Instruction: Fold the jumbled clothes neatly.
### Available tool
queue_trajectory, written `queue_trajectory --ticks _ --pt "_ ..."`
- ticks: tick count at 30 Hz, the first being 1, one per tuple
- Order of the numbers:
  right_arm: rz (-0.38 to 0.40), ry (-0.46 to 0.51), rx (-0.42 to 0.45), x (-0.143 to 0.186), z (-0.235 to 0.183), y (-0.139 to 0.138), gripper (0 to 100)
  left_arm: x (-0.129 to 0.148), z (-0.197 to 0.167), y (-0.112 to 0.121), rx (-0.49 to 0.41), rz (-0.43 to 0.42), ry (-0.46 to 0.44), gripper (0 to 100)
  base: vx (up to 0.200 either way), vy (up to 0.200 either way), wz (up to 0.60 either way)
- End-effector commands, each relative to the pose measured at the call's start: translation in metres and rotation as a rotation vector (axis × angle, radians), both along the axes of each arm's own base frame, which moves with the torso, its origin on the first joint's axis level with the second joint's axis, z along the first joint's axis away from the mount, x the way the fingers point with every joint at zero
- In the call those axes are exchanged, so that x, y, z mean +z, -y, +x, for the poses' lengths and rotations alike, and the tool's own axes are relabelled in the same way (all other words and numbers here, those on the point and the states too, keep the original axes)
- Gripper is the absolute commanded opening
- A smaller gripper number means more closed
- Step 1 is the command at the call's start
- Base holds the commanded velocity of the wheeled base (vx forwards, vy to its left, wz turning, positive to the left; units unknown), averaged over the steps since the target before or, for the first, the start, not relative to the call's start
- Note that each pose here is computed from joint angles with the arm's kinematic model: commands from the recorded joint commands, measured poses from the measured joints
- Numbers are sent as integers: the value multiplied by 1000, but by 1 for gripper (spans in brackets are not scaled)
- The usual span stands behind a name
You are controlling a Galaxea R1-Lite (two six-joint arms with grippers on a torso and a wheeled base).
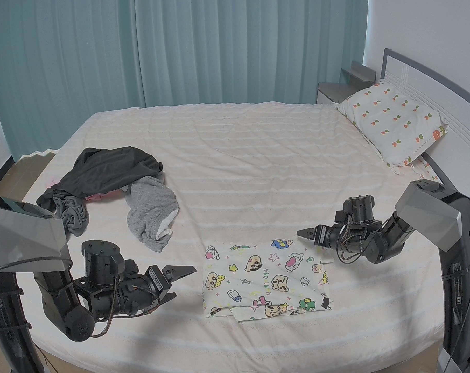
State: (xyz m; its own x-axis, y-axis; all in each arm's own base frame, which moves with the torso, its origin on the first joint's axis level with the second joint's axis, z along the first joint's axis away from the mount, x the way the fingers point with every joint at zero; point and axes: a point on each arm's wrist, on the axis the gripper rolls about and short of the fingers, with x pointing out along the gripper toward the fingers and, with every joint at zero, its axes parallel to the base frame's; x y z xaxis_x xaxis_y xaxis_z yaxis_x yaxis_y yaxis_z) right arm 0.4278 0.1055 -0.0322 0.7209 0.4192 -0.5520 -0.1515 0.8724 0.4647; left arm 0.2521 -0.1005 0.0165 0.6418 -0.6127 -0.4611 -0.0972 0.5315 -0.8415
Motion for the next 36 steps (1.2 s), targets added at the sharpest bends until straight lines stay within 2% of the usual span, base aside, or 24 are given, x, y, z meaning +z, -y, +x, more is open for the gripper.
queue_trajectory --ticks 1,4,5,20,26,36 --pt "1 -10 21 -5 0 -7 100 -1 0 0 0 1 -3 100 0 0 0" --pt "1 -13 24 -6 3 -9 100 -1 0 0 -1 3 -3 100 0 0 0" --pt "3 -12 22 -6 3 -8 0 -1 0 0 -1 3 -3 100 0 0 0" --pt "15 6 -24 0 8 5 0 -2 0 0 -1 4 -2 100 0 0 0" --pt "-6 10 -75 -1 11 16 0 -2 0 0 0 5 -2 100 0 0 0" --pt "-7 12 -85 0 11 19 0 -2 0 0 0 5 -2 100 0 0 0"
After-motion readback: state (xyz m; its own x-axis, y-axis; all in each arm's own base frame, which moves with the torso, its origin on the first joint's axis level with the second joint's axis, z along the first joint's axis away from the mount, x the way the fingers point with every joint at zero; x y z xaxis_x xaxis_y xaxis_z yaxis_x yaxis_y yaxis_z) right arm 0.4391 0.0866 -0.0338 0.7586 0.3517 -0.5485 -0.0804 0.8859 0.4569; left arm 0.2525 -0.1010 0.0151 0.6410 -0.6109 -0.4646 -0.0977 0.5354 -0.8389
